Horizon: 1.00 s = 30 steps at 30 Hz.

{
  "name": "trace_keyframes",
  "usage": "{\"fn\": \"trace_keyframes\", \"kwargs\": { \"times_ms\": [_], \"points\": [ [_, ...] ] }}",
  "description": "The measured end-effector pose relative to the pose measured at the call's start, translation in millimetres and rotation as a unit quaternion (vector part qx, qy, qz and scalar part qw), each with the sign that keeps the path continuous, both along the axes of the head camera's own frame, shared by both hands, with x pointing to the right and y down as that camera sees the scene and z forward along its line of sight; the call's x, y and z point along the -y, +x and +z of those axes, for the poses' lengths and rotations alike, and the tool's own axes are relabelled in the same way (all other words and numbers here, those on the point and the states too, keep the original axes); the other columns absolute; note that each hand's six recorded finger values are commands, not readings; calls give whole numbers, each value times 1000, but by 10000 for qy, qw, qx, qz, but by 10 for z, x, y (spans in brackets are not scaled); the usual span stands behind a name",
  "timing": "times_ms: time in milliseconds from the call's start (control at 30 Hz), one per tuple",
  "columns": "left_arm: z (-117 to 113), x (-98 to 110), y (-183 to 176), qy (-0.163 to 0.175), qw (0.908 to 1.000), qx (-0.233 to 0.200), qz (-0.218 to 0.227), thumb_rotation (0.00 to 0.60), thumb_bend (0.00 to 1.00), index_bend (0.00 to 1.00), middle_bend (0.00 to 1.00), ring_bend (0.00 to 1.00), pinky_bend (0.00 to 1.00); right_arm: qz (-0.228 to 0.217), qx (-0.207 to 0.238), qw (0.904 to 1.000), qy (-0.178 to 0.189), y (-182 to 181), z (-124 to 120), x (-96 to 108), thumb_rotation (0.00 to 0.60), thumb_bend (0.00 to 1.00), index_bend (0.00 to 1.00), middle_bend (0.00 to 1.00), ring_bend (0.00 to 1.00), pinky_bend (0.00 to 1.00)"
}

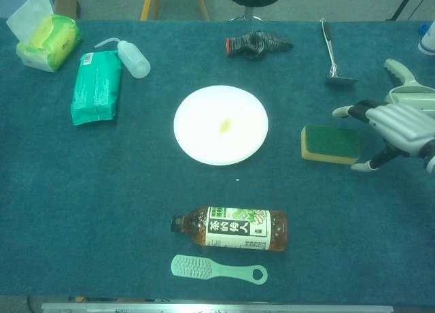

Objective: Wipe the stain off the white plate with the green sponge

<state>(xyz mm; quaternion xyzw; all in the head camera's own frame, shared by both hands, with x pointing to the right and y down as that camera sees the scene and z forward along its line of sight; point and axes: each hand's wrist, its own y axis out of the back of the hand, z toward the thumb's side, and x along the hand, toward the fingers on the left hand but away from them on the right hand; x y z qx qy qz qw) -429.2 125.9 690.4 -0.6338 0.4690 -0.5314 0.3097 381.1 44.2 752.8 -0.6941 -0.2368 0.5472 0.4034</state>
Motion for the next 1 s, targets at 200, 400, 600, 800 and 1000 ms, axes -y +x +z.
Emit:
{"fn": "trace_keyframes", "kwargs": {
  "times_ms": [200,400,600,800,1000],
  "points": [
    [-1,-5,-9,5,10000,-5,-11,600,106,233,30,56,259,-7,28,10000,-27,-11,26,1,600,0,173,259,173,192],
    [3,-16,-19,-2,10000,-11,-26,600,106,233,30,56,259,-1,22,10000,-66,-9,50,-2,600,0,173,301,216,192],
    [10,-23,-21,-9,10000,-22,-35,600,106,233,30,56,259,13,22,10000,-93,-11,64,0,600,0,209,344,260,194],
    [8,-28,-27,-1,10000,-31,-44,600,106,233,30,56,259,11,30,9999,-110,-19,81,-2,600,0,318,376,294,237],
    [11,-38,-33,-5,10000,-40,-54,600,106,233,30,56,259,13,26,9999,-99,-22,93,-2,600,0,353,403,322,273]
  ]
}}
